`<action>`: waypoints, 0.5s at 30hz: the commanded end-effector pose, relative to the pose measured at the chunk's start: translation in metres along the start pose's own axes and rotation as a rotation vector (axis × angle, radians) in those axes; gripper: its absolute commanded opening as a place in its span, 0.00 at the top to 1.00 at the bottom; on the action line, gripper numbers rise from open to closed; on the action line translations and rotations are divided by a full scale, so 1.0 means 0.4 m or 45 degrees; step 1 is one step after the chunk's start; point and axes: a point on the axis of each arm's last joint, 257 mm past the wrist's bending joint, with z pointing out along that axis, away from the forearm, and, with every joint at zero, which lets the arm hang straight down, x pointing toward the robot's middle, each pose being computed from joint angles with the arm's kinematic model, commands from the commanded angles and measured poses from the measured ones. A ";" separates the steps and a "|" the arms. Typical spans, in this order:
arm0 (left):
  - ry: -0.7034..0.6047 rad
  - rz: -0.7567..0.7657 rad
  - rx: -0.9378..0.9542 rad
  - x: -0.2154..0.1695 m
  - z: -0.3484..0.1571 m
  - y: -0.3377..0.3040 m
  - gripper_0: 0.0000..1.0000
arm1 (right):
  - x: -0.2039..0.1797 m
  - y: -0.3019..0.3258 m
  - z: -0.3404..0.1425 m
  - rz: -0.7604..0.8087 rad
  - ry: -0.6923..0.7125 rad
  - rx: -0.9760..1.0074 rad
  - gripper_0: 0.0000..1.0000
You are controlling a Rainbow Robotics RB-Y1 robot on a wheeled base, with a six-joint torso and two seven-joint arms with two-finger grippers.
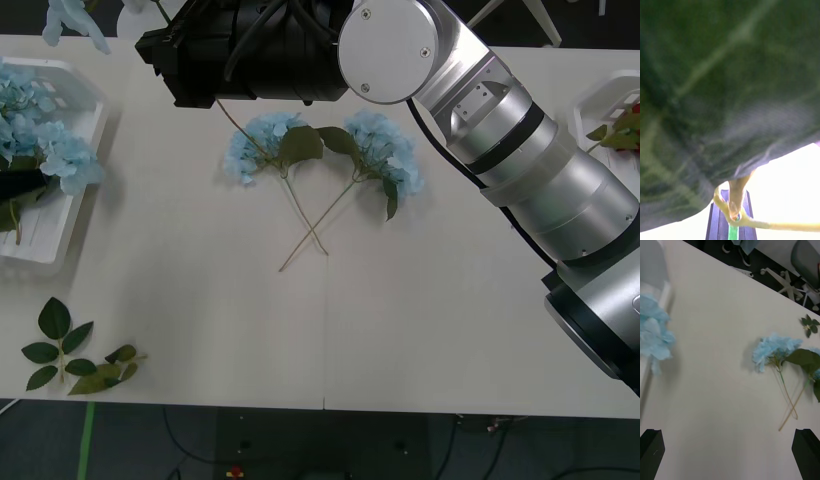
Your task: Place the red flowers into the right box and the blue flowers into the left box. If a person shows an open palm, hand one flower to the person first, then continue sorting.
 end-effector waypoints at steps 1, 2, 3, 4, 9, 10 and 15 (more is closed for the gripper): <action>-0.034 0.040 0.151 0.086 0.030 -0.136 0.00 | -0.097 0.047 0.023 -0.018 -0.067 -0.041 1.00; -0.047 0.044 0.192 0.103 0.046 -0.179 0.00 | -0.096 0.046 0.022 -0.016 -0.067 -0.041 1.00; -0.053 0.045 0.204 0.109 0.054 -0.193 0.00 | -0.096 0.044 0.021 -0.014 -0.066 -0.040 1.00; -0.059 0.055 0.231 0.119 0.071 -0.224 0.00 | -0.097 0.043 0.020 -0.012 -0.068 -0.040 1.00; -0.150 0.107 0.320 0.109 0.145 -0.337 0.00 | -0.094 0.043 0.020 -0.010 -0.064 -0.040 1.00; -0.178 0.113 0.340 0.104 0.159 -0.363 0.00 | -0.094 0.043 0.020 -0.010 -0.064 -0.040 1.00; -0.277 0.144 0.403 0.074 0.198 -0.456 0.00 | -0.092 0.043 0.019 -0.006 -0.059 -0.041 1.00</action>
